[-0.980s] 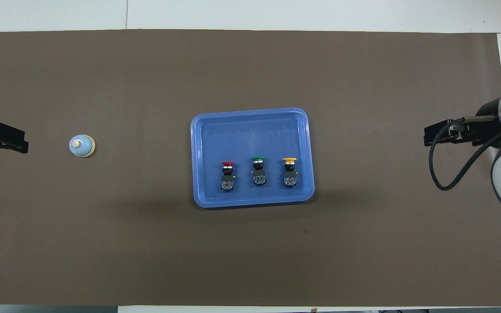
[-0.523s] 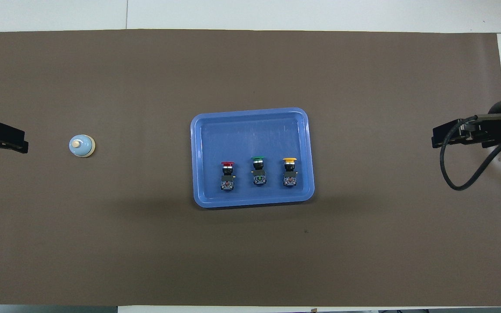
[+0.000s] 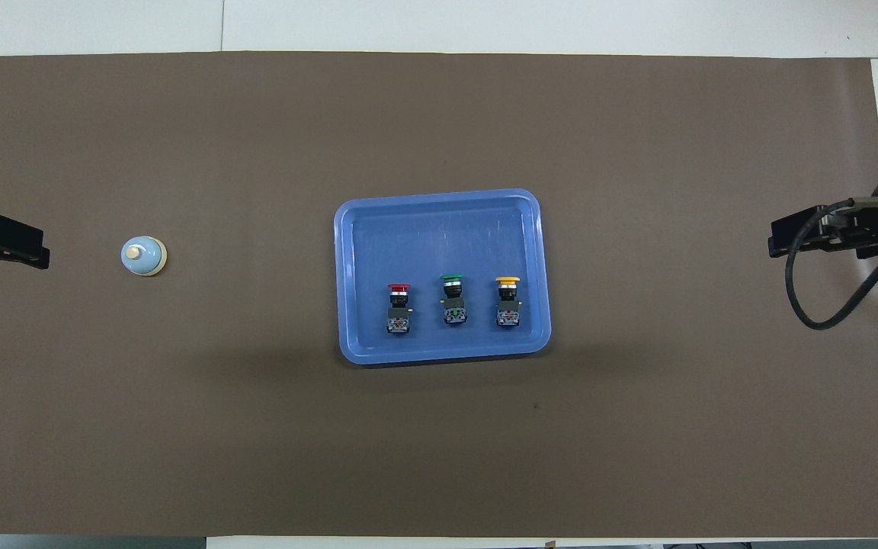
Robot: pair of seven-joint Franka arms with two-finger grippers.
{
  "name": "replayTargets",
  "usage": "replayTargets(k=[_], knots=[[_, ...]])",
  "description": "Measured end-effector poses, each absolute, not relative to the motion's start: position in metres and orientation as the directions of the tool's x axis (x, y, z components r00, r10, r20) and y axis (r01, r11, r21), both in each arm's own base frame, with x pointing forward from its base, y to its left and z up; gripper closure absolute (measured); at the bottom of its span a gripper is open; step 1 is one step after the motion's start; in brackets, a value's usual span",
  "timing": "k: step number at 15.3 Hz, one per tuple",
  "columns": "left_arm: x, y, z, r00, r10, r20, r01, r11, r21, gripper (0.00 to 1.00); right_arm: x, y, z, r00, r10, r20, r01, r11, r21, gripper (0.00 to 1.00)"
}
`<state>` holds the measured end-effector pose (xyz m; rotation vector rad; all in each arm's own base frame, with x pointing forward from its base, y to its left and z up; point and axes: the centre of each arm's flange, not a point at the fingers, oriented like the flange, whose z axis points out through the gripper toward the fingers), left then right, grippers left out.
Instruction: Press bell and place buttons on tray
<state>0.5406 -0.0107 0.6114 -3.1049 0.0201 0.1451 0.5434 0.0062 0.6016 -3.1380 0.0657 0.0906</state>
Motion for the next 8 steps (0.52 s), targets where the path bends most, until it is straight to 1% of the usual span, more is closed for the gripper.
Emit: replayTargets(k=[8], knots=[[0.5406, -0.0107, 0.6114, 0.996, -0.011, -0.093, -0.014, -0.999, -0.033, 0.00, 0.5382, 0.0048, 0.6045, 0.996, -0.043, -0.076, -0.042, -0.999, 0.010, 0.00]])
